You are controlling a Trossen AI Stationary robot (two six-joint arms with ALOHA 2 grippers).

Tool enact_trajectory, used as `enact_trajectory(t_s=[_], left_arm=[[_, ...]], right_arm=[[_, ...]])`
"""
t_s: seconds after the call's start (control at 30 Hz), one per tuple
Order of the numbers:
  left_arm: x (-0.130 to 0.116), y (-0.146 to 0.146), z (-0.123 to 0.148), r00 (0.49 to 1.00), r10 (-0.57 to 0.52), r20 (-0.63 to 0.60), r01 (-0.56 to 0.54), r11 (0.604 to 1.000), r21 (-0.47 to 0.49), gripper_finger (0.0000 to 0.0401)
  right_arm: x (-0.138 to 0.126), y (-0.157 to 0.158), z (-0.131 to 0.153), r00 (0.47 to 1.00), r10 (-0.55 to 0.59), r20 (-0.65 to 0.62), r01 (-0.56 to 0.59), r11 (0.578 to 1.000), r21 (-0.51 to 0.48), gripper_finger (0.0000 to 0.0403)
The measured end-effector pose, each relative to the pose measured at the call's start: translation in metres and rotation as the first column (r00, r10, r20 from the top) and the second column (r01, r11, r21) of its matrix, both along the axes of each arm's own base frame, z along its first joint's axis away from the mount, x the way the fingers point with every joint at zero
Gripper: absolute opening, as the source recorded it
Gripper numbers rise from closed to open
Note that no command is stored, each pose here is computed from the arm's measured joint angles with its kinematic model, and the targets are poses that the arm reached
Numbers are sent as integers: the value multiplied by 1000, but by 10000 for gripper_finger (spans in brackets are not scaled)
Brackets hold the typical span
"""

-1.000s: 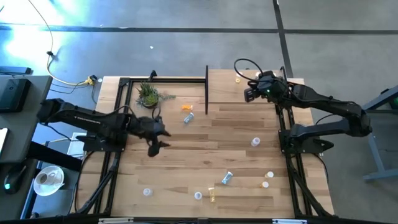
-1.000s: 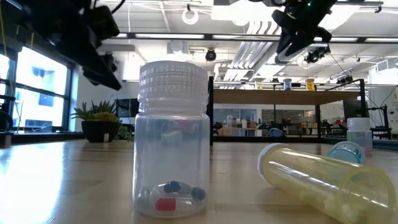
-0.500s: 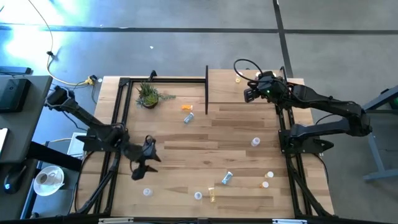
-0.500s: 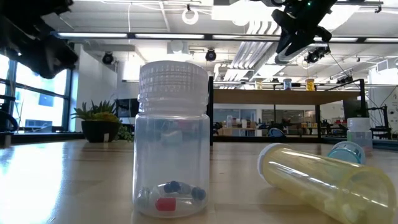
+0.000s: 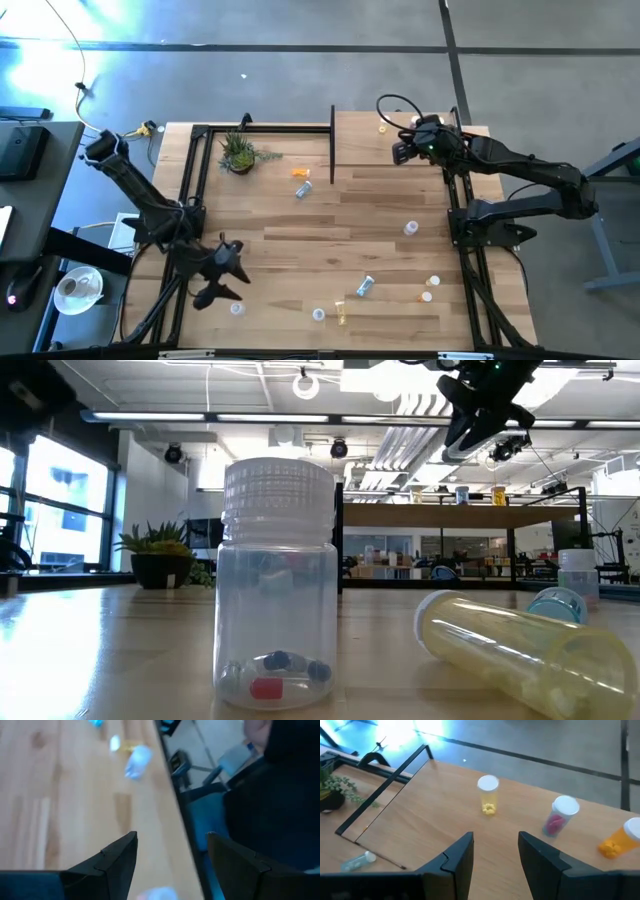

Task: Pick and place medicine bottles onto shelf by color
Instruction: Put the left transparent pill bottle on the shelf

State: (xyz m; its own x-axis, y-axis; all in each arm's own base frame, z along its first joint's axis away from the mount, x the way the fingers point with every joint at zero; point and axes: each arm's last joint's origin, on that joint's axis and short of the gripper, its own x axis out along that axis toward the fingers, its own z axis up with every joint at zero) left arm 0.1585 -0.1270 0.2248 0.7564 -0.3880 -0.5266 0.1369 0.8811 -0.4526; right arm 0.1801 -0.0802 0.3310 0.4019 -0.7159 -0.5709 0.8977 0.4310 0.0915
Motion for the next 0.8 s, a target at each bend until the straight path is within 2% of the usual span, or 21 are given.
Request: enact_trajectory(t_s=[0.23,0.5,0.8], left_arm=[[-2,-13,36,993,-79,85,77,997,31,229],[-9,-20,60,987,-88,134,72,990,121,229],[-13,-17,76,993,-72,98,53,982,182,229]], right_arm=[[1,1,0,1000,25,8,-25,999,22,147],[1,1,0,1000,25,7,-26,999,22,147],[1,1,-1,1000,29,9,-29,999,26,147]])
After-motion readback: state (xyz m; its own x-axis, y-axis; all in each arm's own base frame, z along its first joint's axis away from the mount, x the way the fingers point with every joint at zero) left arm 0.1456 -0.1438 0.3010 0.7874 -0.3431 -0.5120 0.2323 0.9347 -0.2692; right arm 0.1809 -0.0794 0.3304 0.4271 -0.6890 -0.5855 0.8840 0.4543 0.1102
